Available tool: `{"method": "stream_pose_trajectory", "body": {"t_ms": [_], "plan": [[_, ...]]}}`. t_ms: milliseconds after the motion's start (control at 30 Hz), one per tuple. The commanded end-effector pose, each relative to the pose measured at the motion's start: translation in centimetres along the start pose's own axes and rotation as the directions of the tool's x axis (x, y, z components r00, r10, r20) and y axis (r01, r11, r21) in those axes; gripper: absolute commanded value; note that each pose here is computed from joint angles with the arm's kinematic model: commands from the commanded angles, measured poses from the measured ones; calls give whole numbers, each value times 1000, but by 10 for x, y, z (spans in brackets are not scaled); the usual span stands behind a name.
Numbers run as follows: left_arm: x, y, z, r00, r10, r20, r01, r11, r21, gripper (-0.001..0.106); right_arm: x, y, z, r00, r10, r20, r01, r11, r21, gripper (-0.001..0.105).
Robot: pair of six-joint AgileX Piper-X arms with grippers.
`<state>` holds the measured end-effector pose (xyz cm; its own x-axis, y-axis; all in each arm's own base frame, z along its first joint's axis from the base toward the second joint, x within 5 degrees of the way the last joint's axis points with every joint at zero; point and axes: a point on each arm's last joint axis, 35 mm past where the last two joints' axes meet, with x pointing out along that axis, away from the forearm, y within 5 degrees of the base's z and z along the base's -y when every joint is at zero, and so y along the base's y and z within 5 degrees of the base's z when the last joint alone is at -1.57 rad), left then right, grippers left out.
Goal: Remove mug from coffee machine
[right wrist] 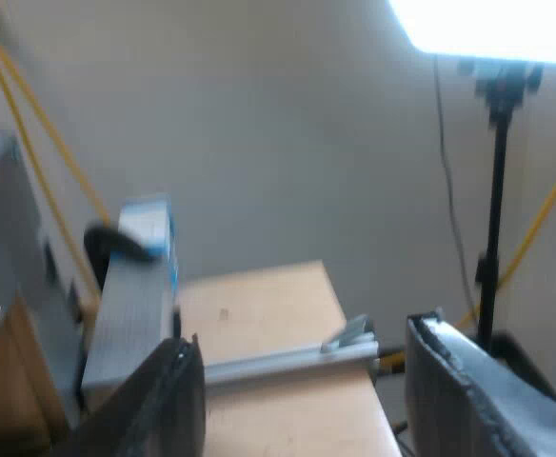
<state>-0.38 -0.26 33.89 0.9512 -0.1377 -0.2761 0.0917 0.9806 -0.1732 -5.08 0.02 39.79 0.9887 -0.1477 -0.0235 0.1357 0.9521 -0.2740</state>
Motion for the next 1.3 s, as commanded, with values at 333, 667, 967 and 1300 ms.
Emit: {"method": "stream_pose_trajectory", "body": {"t_ms": [333, 667, 967, 1300], "plan": [[28, 5, -12, 1000, 21, -10, -21, 1000, 14, 82, 52, 20, -46, 977, 119, -180, -119, 993, 9, 50], [52, 11, -38, 994, 34, -108, -33, 999, 8, 82, 81, 37, -96, 926, 160, -342, -164, 986, 17, 50], [53, 10, -39, 994, 9, -109, -9, 1000, 1, 82, 88, 39, -100, 933, 156, -324, -159, 987, 17, 50], [54, 10, -39, 995, 4, -104, -4, 1000, 1, 82, 88, 39, -100, 933, 156, -323, -159, 987, 17, 50]]}}
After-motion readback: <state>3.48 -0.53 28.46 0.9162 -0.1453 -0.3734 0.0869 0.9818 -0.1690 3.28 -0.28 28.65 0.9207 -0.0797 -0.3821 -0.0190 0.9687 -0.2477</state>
